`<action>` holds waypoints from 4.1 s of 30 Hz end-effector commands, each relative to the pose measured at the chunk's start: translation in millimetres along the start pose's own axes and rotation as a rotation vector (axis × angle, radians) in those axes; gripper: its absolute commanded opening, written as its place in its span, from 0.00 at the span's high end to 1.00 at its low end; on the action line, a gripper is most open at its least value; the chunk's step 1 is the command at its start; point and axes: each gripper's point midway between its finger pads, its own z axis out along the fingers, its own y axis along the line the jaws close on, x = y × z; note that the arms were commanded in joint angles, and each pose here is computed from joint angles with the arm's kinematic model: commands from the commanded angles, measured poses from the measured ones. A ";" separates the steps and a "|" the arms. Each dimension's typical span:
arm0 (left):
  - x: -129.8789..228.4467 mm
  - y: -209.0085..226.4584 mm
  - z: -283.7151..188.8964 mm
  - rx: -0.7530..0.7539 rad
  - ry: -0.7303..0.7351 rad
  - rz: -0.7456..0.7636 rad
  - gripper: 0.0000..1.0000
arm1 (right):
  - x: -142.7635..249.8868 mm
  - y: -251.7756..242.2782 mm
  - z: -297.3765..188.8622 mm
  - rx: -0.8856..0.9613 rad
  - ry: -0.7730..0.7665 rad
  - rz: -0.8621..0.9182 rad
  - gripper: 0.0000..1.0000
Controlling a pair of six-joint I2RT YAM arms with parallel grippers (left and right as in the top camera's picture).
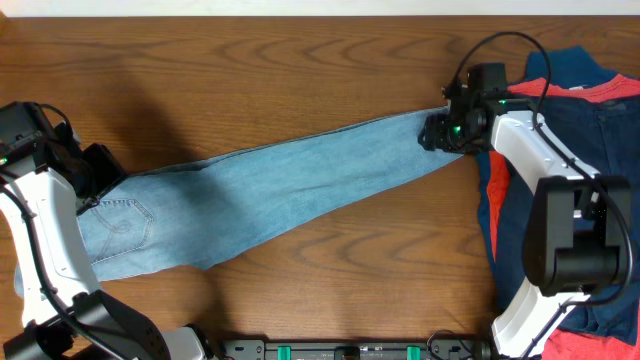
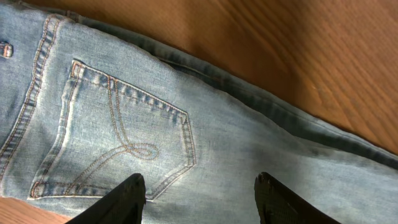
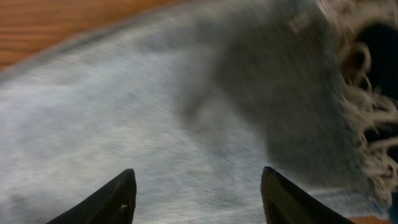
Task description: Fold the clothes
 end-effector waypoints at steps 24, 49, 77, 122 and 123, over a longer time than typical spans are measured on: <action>-0.6 2.9 6.6 -0.021 0.019 0.018 0.42 | 0.1 -49.2 36.2 -0.073 0.039 0.242 0.44; 3.6 -9.1 6.2 0.050 0.039 0.016 0.41 | -111.6 -116.6 -204.5 -0.117 -0.543 0.313 0.99; -24.0 -6.8 -34.8 0.084 -0.068 -0.062 0.41 | -0.8 341.6 -142.2 -0.558 -0.337 -0.370 0.97; 34.8 -45.1 -8.1 0.172 0.144 0.079 0.40 | 58.7 212.5 -54.6 -0.108 0.104 -0.212 0.81; 41.8 -54.8 -3.7 0.208 0.172 0.120 0.40 | 63.4 196.1 -53.5 -0.065 0.140 -0.204 0.82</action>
